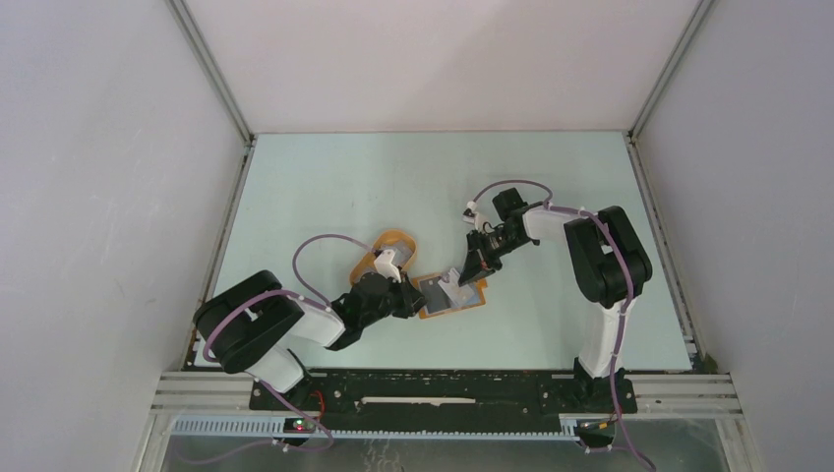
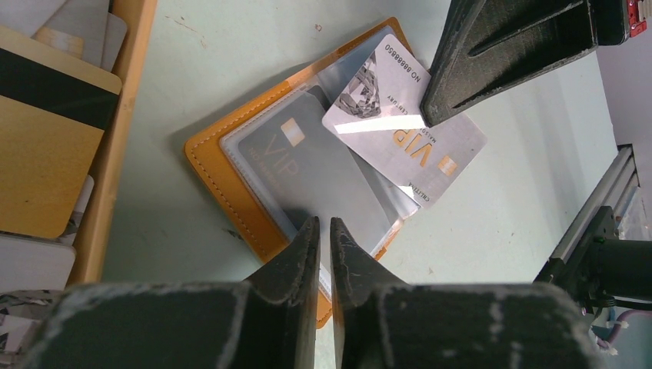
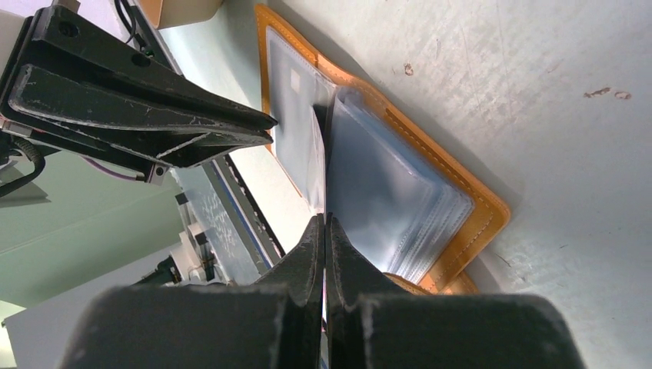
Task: Put the credit cards into the card holder
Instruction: Insert the credit card into the card holder.
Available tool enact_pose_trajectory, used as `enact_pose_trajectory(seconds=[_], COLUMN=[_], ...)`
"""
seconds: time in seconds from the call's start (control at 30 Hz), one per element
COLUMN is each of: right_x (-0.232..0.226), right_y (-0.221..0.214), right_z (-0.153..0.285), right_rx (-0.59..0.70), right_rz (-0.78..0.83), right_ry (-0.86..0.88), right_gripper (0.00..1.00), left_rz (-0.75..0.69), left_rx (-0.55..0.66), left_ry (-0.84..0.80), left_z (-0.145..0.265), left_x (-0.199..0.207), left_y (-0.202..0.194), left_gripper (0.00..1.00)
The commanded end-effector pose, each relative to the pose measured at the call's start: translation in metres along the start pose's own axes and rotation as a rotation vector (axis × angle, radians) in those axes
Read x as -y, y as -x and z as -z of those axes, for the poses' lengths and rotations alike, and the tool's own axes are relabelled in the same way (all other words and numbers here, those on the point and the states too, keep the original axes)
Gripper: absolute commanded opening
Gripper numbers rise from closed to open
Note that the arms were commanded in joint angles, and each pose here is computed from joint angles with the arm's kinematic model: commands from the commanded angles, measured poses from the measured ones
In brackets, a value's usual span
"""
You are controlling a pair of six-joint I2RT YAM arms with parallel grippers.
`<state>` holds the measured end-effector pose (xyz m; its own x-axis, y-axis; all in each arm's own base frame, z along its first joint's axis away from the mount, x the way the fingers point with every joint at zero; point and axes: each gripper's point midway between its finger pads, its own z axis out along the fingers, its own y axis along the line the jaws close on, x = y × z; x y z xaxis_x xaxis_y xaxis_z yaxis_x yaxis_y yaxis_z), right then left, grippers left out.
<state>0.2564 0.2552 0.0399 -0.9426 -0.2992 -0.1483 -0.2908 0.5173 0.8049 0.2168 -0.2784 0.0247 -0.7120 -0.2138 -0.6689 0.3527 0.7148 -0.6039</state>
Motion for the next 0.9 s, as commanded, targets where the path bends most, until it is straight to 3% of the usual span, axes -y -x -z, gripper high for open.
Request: enact_pose_trajectory(seconds=[0.0,0.87], right_x=[0.0033,-0.0002], right_y=[0.0123,0.0132], right_z=[-0.0042,-0.0116], right_rx=[0.022,0.091], right_rz=[0.035,0.015], right_ry=[-0.025,0.021], right_gripper=[0.0,0.0], left_rz=[-0.009,0.05], left_rx=[0.007,-0.015], left_ry=[-0.001,-0.042], left_z=[-0.0062,-0.0055], left_x=[0.0068,0.0137], left_y=[0.0067,0.0003], left_gripper=[0.14,0.13])
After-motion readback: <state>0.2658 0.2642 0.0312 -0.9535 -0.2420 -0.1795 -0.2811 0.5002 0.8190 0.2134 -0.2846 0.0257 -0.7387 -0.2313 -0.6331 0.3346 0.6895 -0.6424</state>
